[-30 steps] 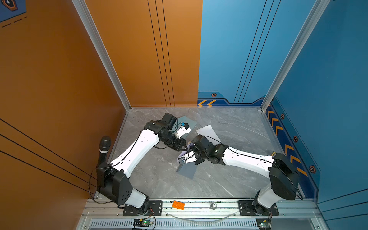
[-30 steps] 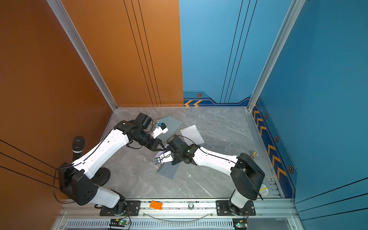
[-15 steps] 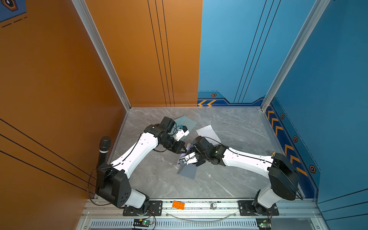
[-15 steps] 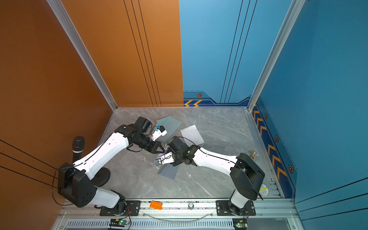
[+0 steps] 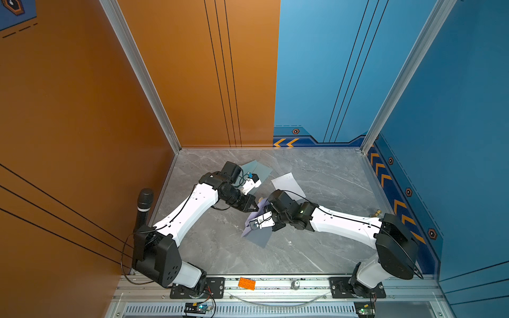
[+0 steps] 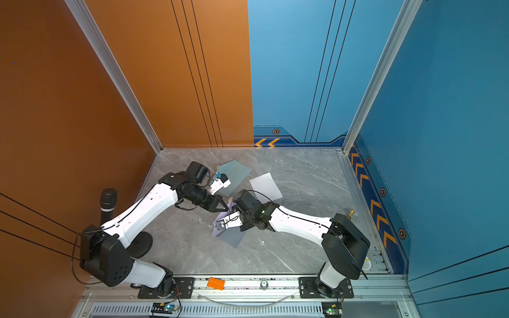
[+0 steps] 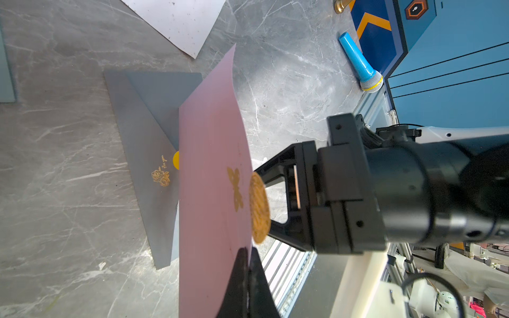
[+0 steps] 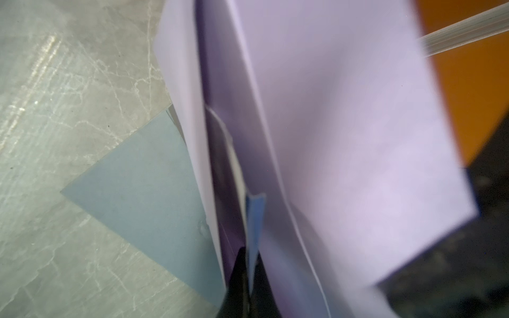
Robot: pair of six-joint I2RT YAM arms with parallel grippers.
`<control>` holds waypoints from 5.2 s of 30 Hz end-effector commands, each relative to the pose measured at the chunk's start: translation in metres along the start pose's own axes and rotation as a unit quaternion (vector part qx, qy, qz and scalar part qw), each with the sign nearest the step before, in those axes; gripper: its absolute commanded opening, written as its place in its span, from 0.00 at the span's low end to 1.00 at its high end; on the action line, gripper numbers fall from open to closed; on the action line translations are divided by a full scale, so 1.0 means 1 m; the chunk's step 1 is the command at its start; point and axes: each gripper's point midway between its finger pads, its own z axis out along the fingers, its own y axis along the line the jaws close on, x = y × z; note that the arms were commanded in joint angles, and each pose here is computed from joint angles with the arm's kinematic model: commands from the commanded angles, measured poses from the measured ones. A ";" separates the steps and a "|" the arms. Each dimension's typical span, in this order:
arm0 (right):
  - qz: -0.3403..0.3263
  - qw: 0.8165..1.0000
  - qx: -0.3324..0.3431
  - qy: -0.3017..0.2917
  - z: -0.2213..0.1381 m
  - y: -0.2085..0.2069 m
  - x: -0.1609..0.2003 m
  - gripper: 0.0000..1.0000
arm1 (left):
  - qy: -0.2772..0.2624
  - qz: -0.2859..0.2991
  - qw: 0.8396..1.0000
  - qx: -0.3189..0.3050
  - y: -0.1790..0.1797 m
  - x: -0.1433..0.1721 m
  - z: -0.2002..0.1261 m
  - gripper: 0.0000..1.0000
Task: Fold the letter paper in half and place it into the envelope
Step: Place the letter paper in the envelope, then place the envelope inside the envelope.
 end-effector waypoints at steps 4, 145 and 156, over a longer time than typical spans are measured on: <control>-0.061 0.992 -0.013 0.106 -0.003 0.002 0.019 0.00 | -0.014 0.003 1.000 0.013 -0.007 -0.005 -0.006 0.00; 0.336 0.940 0.010 -0.056 0.022 -0.016 0.042 0.34 | -0.060 -0.157 0.985 0.044 0.126 -0.013 0.058 0.00; 0.406 0.913 -0.040 0.000 0.074 0.014 0.064 0.20 | -0.043 -0.170 0.984 0.025 0.139 -0.001 0.069 0.00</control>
